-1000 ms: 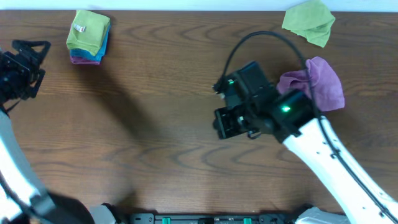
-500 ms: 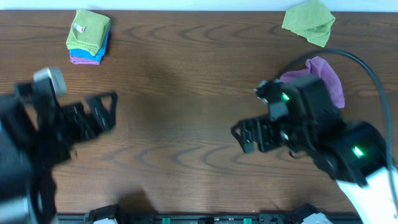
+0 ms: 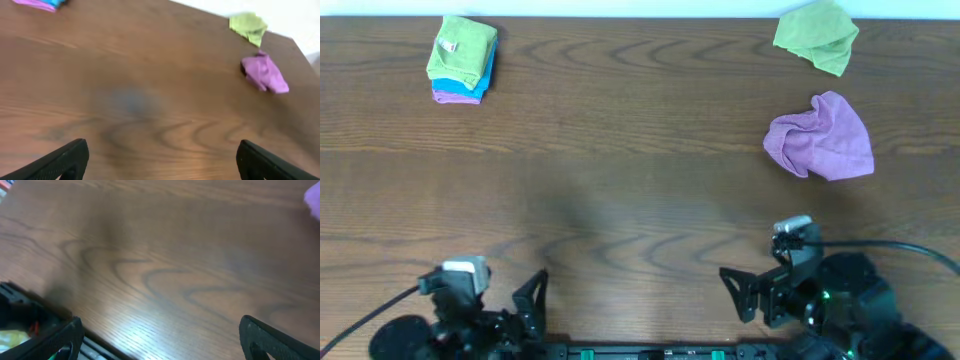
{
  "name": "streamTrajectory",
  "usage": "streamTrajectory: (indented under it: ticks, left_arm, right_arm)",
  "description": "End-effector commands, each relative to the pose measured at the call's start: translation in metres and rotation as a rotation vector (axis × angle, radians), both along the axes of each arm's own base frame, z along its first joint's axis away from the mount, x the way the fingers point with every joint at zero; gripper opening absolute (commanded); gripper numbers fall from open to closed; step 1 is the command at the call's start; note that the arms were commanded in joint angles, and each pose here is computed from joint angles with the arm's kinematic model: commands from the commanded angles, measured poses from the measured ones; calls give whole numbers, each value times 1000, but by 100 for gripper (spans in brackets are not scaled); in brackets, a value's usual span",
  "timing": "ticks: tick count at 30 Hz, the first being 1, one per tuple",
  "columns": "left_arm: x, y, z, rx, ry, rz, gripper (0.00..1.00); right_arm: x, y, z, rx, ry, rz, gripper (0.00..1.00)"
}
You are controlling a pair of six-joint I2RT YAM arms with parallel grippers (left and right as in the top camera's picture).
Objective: Fold the cloth
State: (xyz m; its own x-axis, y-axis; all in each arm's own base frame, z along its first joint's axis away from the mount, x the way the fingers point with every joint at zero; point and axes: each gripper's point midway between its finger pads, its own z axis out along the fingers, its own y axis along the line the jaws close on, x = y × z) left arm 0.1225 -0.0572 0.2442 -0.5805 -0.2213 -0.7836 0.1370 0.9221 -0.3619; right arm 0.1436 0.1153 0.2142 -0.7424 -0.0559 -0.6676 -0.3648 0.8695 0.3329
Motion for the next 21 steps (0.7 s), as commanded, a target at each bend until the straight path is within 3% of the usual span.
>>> streamTrajectory:
  ticks: [1,21]
  left_arm:
    - [6,-9,-15,-24,-8,-61,95]
    - [3,-2,-40,-24,92,-11,95]
  right_arm:
    - [0,3,3,34,-19,2,99]
    - [-1,2,1,28,-12,2,99]
